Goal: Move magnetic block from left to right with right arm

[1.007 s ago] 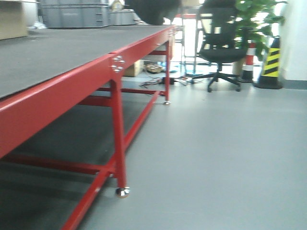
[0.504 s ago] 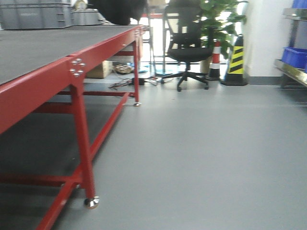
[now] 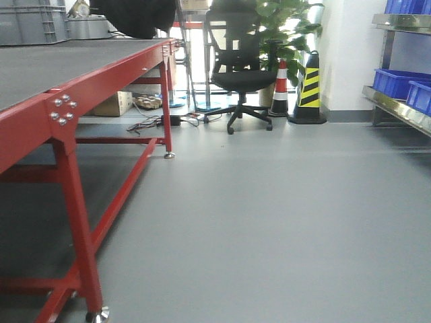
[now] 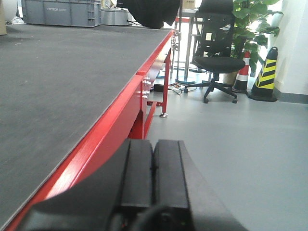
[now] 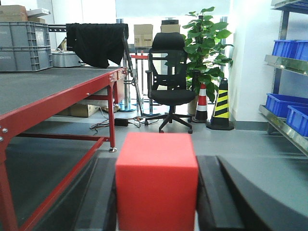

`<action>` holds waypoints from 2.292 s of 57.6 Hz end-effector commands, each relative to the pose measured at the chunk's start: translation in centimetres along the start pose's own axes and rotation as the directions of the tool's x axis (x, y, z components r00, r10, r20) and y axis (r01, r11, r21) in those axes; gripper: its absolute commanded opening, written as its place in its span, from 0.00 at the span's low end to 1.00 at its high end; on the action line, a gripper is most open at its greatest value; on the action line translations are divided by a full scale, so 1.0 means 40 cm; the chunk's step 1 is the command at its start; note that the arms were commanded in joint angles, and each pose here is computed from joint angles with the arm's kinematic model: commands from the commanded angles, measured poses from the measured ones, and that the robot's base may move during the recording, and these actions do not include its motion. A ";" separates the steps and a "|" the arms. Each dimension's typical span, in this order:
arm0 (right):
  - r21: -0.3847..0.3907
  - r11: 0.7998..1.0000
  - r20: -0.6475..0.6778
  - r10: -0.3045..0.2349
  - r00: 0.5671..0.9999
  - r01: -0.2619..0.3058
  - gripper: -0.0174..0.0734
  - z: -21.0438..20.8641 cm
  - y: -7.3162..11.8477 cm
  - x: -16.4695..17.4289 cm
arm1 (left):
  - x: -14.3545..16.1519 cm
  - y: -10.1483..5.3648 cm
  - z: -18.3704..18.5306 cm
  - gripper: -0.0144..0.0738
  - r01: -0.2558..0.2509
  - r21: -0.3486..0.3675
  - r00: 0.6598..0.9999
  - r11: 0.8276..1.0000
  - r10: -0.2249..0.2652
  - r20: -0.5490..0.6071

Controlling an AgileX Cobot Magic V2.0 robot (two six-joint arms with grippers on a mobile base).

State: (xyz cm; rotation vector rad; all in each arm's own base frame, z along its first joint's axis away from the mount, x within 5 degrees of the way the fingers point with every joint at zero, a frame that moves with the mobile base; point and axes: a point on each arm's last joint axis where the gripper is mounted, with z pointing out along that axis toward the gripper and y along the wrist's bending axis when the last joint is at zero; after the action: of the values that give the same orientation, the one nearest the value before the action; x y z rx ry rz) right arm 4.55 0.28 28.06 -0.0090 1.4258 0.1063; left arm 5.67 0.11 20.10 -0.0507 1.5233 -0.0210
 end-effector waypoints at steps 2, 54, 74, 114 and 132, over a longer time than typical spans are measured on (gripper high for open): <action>-0.004 1.000 0.112 -0.016 0.994 0.017 0.50 -0.002 0.003 -0.045 | -0.014 0.000 -0.002 0.02 0.010 0.002 0.996 1.000 -0.010 0.087; -0.004 1.000 0.112 -0.016 0.994 0.017 0.50 -0.002 0.003 -0.045 | -0.014 0.000 -0.002 0.02 0.010 0.002 0.996 1.000 -0.010 0.087; -0.004 1.000 0.112 -0.016 0.994 0.017 0.50 -0.002 0.003 -0.045 | -0.014 0.000 -0.002 0.02 0.010 0.002 0.996 1.000 -0.010 0.087; -0.004 1.000 0.111 -0.016 0.994 0.017 0.50 -0.002 0.003 -0.044 | -0.014 0.000 -0.002 0.02 0.010 0.002 0.996 1.000 -0.010 0.087; -0.004 1.000 0.111 -0.016 0.994 0.017 0.50 -0.002 0.003 -0.044 | -0.014 0.000 -0.002 0.02 0.010 0.002 0.996 1.000 -0.010 0.087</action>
State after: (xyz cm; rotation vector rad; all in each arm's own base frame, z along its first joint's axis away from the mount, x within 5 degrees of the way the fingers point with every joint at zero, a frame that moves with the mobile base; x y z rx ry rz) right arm 4.55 0.28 28.06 -0.0090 1.4258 0.1063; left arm 5.67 0.11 20.10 -0.0507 1.5233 -0.0210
